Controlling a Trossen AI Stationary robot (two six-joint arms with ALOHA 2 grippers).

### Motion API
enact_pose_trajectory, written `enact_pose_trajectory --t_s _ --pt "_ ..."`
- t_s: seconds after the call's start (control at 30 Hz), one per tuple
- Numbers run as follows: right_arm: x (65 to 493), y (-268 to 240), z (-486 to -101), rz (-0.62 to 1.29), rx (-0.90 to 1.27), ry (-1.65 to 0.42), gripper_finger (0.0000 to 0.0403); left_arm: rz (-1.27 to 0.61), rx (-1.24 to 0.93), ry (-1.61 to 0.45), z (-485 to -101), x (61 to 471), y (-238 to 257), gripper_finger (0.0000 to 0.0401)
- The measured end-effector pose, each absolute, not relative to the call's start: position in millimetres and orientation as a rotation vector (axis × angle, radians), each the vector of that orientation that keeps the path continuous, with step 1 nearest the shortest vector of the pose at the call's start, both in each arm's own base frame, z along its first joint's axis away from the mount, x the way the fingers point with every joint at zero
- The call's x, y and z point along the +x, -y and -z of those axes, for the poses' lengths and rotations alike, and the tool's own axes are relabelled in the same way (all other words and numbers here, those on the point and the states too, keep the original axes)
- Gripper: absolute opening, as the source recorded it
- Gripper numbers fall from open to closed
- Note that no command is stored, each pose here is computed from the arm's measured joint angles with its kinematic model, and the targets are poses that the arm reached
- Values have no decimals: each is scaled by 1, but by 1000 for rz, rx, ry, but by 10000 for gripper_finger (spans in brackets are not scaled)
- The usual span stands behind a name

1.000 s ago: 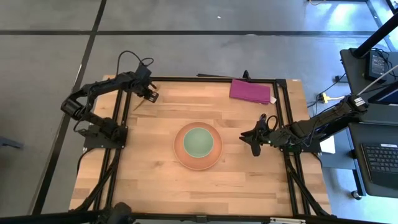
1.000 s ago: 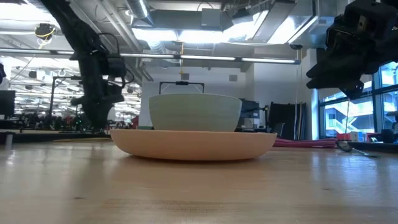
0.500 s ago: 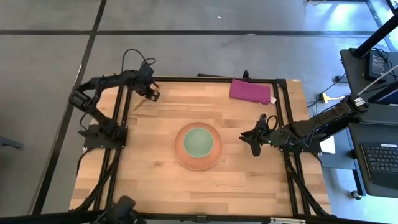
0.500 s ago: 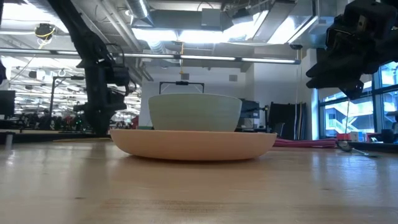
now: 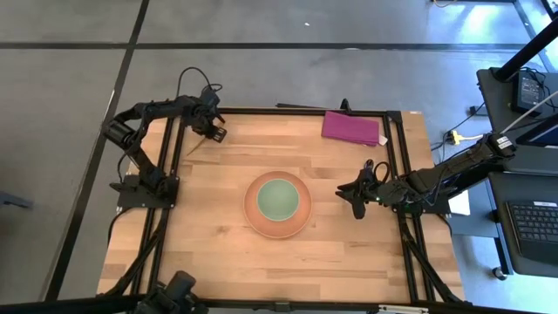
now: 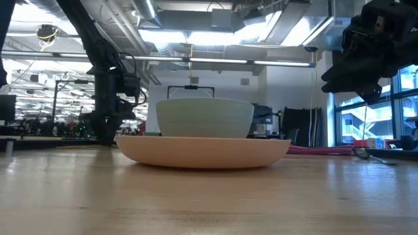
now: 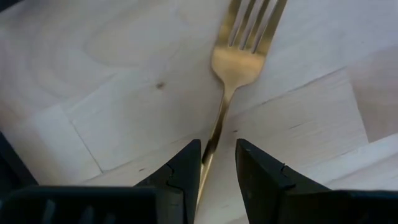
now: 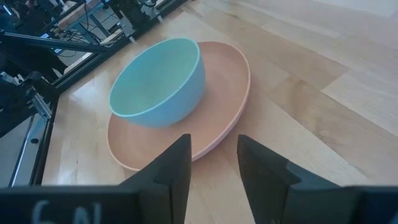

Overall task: Set table place
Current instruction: Put the golden fork on the left side of the orange plate

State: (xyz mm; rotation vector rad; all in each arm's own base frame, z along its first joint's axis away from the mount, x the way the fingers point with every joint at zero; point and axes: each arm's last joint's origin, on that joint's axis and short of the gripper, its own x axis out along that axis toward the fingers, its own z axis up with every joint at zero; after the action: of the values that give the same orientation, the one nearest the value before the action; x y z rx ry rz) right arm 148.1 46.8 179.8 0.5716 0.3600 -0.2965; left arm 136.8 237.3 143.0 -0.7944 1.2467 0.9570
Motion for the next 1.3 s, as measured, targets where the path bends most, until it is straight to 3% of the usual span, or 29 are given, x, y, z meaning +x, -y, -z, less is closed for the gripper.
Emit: enact_pose_trajectory --t_s 0.2,0.43,0.5,0.77,1.0,1.3 --pt "148 -47 -180 296 572 -360 131 -956 -795 -1249 -141 137 -238 85" --pt "148 -47 -180 294 574 -361 131 -942 -782 -1282 -130 145 -239 15" --pt "148 -47 -180 294 573 -361 131 -939 -779 -1285 -130 146 -240 10" --pt "148 -47 -180 300 601 -357 131 -979 -779 -1326 -176 154 -234 6" --pt "148 -47 -179 296 584 -366 131 -970 -795 -1321 -234 176 -188 5" --pt "145 -58 -162 328 558 -486 131 -882 -874 -1152 -273 213 -80 4"
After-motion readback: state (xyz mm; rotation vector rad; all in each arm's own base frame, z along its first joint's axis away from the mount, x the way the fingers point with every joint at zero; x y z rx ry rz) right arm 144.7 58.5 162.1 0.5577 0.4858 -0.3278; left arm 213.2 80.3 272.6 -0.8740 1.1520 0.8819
